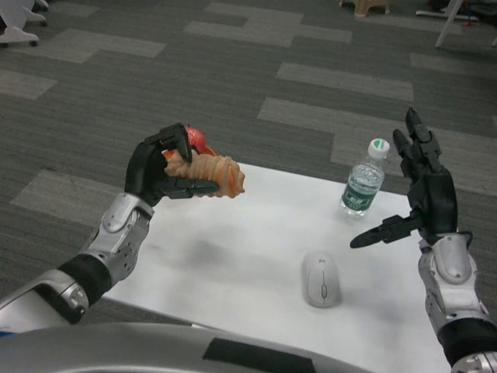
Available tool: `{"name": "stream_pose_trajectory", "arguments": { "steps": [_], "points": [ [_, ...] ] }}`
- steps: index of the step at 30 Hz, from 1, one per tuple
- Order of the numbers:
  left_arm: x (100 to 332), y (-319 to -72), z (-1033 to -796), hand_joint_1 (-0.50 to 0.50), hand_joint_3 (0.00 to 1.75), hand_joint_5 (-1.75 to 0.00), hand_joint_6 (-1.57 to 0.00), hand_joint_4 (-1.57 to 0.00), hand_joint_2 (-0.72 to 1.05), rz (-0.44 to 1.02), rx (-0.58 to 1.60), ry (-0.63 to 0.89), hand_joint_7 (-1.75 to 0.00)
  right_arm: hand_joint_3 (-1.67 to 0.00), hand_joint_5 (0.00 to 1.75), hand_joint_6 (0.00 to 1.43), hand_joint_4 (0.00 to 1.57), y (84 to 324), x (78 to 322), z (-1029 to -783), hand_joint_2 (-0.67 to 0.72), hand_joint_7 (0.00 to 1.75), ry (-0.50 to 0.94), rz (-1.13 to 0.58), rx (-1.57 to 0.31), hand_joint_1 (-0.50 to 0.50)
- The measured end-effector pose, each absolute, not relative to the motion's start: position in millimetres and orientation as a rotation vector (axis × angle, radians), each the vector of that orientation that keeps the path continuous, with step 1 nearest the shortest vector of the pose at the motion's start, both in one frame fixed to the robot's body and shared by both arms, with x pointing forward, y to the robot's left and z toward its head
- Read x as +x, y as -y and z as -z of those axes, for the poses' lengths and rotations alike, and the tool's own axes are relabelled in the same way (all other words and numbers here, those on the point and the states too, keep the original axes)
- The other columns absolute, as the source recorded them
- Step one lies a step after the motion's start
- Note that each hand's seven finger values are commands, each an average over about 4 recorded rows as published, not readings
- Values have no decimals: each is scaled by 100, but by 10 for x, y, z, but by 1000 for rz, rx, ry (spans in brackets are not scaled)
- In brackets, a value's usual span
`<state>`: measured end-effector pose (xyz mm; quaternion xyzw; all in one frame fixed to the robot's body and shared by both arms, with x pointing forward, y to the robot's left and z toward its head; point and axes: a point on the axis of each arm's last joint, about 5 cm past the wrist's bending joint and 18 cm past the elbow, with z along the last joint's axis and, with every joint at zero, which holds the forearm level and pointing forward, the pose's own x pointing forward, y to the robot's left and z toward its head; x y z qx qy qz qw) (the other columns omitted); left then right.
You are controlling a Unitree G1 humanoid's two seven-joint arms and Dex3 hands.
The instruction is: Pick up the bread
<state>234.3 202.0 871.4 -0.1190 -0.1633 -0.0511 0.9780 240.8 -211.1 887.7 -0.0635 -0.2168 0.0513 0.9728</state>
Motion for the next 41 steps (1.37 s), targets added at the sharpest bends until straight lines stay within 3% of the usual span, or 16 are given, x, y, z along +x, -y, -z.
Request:
{"name": "stream_pose_trajectory", "arguments": {
  "steps": [13,41],
  "points": [
    [2274,-1979,-8851,-12,9,-175,-120,-157,105,27,-428,500,-168,0,19,0,0,2012,2358,-8901,15,0,474,-142,-102,-38],
    [2274,-1972,-8861,-12,9,-175,-118,-153,105,22,-432,507,-168,0,19,0,0,1973,2348,-8887,15,0,471,-157,-95,-38]
  ]
}}
